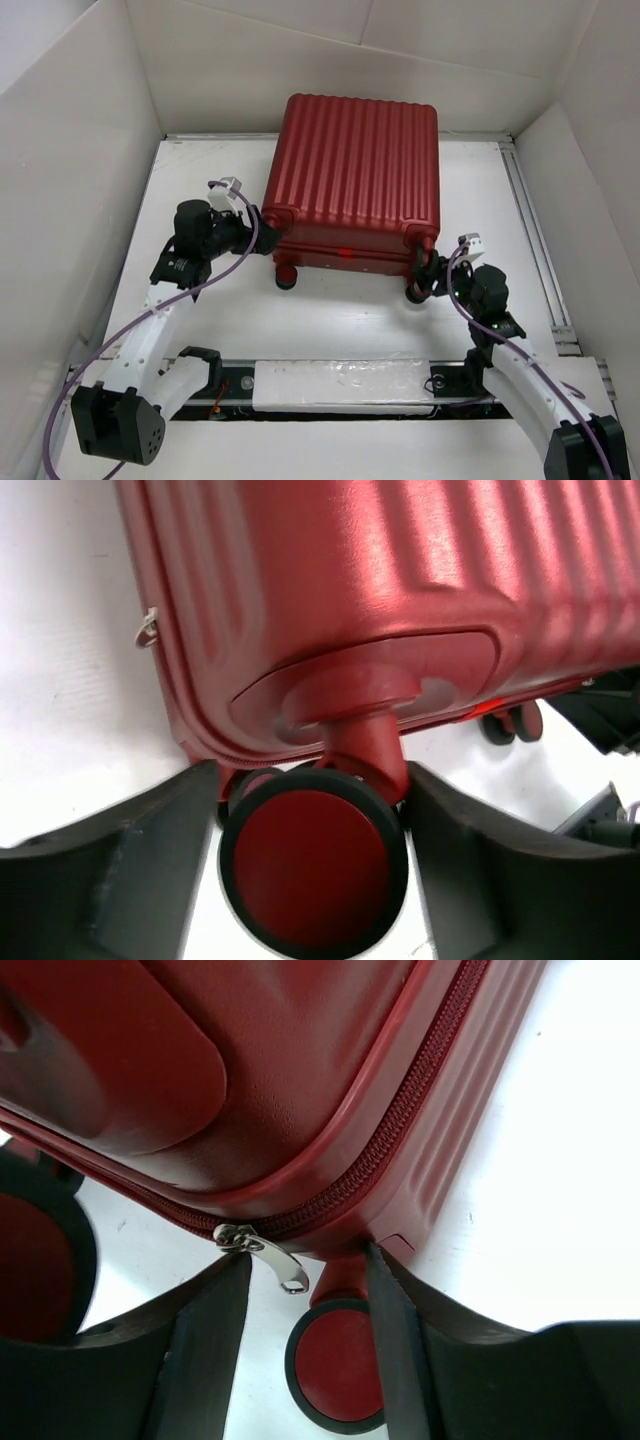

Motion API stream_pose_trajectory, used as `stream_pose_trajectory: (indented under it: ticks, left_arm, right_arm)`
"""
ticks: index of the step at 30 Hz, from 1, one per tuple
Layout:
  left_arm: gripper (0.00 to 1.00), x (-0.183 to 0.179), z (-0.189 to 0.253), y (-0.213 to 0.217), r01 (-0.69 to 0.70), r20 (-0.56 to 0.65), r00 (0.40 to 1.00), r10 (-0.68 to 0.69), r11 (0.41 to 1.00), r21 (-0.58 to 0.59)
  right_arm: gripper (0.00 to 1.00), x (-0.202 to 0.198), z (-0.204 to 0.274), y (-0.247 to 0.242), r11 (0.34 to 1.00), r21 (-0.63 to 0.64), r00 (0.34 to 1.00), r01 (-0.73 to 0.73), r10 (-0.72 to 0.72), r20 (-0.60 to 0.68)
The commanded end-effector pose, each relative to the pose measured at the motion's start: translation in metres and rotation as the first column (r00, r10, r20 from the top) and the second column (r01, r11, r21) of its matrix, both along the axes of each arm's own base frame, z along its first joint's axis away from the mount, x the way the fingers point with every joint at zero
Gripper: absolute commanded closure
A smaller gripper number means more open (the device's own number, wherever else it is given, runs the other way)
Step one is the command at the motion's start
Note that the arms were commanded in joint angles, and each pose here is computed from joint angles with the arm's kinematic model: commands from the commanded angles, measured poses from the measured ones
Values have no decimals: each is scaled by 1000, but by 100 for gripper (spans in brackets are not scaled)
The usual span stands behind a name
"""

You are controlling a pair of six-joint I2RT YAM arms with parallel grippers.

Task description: Pack the luggage

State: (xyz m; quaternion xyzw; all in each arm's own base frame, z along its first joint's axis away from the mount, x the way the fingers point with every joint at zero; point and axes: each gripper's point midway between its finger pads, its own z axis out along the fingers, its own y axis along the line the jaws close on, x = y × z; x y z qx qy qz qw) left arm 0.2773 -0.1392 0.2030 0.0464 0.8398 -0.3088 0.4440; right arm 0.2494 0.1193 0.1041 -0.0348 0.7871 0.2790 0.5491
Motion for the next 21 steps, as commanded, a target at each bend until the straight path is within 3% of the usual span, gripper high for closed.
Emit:
stream_pose_trajectory:
  ticks: [1, 2, 3, 4, 6, 7, 8, 9, 11, 14, 21]
  left_arm:
    - [35, 8, 28, -8, 41, 88, 995, -39, 999, -26]
    - [43, 7, 28, -9, 50, 88, 995, -47, 998, -30]
    - [58, 7, 26, -11, 61, 78, 995, -58, 998, -33]
    - [64, 7, 28, -13, 69, 83, 994, -65, 997, -46]
    - [77, 6, 29, -14, 78, 82, 994, -74, 996, -49]
    - [88, 6, 29, -14, 78, 82, 994, -74, 996, -49]
    - [94, 6, 29, -14, 78, 82, 994, -74, 996, -49]
    - [100, 6, 31, -15, 87, 91, 992, -82, 995, -54]
    - [100, 7, 33, -16, 83, 96, 992, -77, 994, -64]
    - [100, 3, 36, -20, 105, 107, 990, -96, 991, -83]
    - [100, -2, 36, -25, 144, 100, 986, -133, 984, -106]
  right_arm:
    - [44, 11, 45, 16, 997, 33, 988, -71, 65, 141]
    - [44, 13, 41, 17, 997, 38, 990, -69, 64, 124]
    - [44, 14, 40, 17, 997, 39, 990, -69, 64, 123]
    - [44, 15, 41, 17, 997, 39, 990, -69, 64, 128]
    - [55, 21, 44, 15, 998, 41, 987, -48, 41, 154]
    - [61, 21, 42, 13, 998, 41, 987, -37, 30, 160]
    - [74, 23, 49, 13, 998, 47, 982, -38, 29, 189]
    - [78, 23, 47, 12, 998, 47, 981, -29, 20, 193]
    - [90, 22, 47, 12, 998, 50, 978, -30, 19, 206]
    - [100, 20, 51, 14, 998, 57, 971, -41, 26, 239]
    - [100, -10, 75, 32, 989, 54, 936, -140, 114, 332]
